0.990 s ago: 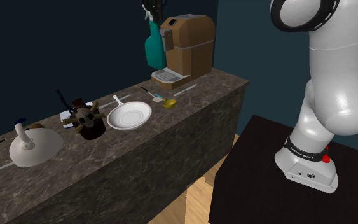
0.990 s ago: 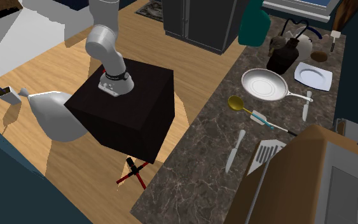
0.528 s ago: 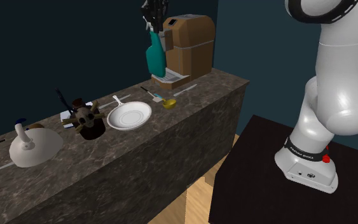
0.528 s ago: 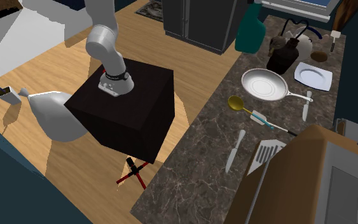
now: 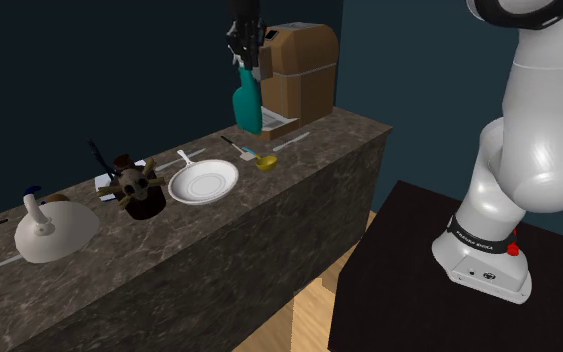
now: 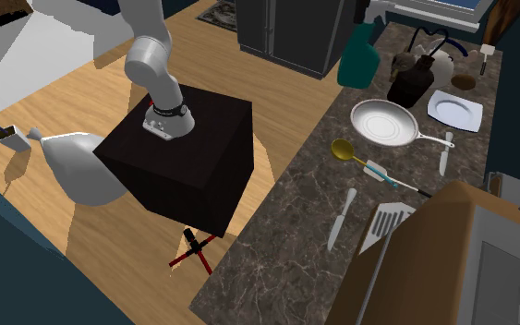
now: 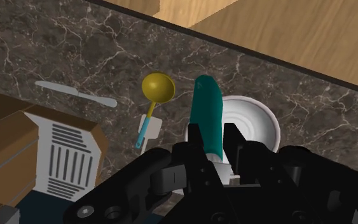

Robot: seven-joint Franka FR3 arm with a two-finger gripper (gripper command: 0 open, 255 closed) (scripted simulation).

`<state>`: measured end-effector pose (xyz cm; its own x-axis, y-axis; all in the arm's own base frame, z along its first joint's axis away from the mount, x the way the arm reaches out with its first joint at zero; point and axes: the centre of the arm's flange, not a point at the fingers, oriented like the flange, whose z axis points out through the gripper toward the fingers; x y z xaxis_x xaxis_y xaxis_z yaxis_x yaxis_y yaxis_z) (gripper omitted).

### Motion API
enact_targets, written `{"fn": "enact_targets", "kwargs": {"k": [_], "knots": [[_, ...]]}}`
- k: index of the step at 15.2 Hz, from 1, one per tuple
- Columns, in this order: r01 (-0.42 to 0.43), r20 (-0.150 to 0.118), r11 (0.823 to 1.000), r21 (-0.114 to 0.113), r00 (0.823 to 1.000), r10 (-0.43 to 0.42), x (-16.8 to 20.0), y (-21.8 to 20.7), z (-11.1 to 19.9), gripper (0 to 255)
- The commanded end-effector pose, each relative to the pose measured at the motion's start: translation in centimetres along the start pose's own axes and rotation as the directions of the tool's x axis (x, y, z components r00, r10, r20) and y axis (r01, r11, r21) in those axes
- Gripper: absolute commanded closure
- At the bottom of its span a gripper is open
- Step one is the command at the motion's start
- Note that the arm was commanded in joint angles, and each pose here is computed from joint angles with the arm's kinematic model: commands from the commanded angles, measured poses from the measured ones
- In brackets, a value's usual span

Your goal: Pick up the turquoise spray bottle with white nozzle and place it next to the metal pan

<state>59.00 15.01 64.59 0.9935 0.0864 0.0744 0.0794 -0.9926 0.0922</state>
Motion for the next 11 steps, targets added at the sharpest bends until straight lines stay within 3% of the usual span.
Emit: {"fn": "enact_targets", "kwargs": {"k": [1, 11], "knots": [[0.000, -0.001, 1.000, 0.000, 1.000, 0.000, -0.1, -0.1, 1.1, 255], [0.000, -0.001, 1.000, 0.000, 1.000, 0.000, -0.5, -0.6, 6.4, 255]]}}
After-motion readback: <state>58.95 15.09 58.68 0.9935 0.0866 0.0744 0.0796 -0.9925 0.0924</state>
